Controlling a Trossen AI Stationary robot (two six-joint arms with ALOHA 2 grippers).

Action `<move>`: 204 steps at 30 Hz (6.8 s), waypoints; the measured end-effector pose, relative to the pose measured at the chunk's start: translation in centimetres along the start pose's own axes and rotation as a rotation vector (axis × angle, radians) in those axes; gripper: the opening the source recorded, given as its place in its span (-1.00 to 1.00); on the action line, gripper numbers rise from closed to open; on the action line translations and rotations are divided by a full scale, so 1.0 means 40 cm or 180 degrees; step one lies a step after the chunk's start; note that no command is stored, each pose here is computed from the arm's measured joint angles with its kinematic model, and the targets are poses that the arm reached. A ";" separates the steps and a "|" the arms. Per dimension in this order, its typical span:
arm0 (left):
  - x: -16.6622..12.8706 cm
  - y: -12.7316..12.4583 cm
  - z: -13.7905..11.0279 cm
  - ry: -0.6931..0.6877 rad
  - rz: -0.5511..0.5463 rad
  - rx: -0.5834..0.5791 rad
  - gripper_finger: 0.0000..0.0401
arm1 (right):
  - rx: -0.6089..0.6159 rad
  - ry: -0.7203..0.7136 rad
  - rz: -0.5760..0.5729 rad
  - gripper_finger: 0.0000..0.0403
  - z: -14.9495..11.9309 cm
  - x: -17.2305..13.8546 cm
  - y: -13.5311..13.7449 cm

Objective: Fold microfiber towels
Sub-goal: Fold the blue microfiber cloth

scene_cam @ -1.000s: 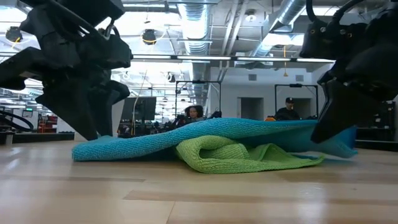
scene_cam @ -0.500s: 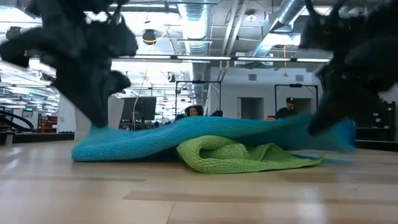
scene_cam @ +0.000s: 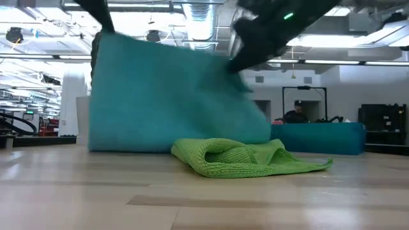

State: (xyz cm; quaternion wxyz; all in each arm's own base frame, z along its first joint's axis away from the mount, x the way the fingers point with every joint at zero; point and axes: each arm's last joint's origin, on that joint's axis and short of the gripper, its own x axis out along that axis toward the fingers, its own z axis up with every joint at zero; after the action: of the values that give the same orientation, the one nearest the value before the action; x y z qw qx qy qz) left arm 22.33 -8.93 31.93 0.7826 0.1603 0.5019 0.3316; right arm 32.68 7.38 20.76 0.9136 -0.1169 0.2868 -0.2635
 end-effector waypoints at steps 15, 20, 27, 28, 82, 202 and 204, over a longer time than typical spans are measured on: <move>0.019 -0.035 -0.015 0.0075 -0.0282 -0.0602 -1.00 | 0.0053 0.0354 0.0818 -0.96 -0.173 0.190 0.184; 0.030 -0.093 -0.014 -0.0087 -0.0702 -0.0858 -1.00 | 0.0079 0.0705 0.0972 -0.96 -0.200 0.123 0.228; 0.059 -0.184 0.009 -0.0683 -0.1360 -0.1237 -1.00 | -0.0017 0.1556 0.1007 -0.96 -0.244 -0.118 0.240; 0.063 -0.197 0.013 -0.0793 -0.1481 -0.1253 -1.00 | 0.0032 0.1688 0.1005 -0.96 -0.250 -0.156 0.233; 0.168 -0.054 -0.234 0.0486 -0.1479 -0.1664 -1.00 | -0.0008 0.0919 0.0701 -0.94 -0.086 -0.092 0.015; 0.348 -0.037 -0.229 -0.1396 -0.0940 -0.2150 -0.68 | 0.1760 0.0927 0.0559 -0.37 -0.267 0.020 -0.282; 0.364 -0.020 -0.224 -0.1314 -0.1032 -0.2144 -0.55 | 0.1849 0.1053 0.0592 -0.23 -0.278 0.038 -0.292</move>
State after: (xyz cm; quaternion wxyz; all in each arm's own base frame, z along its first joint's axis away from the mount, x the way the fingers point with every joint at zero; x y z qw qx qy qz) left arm 18.64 -0.36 17.61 0.9173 -0.1223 0.2170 0.3106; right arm 22.39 -3.90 15.31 0.8700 0.2190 0.3535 -0.2651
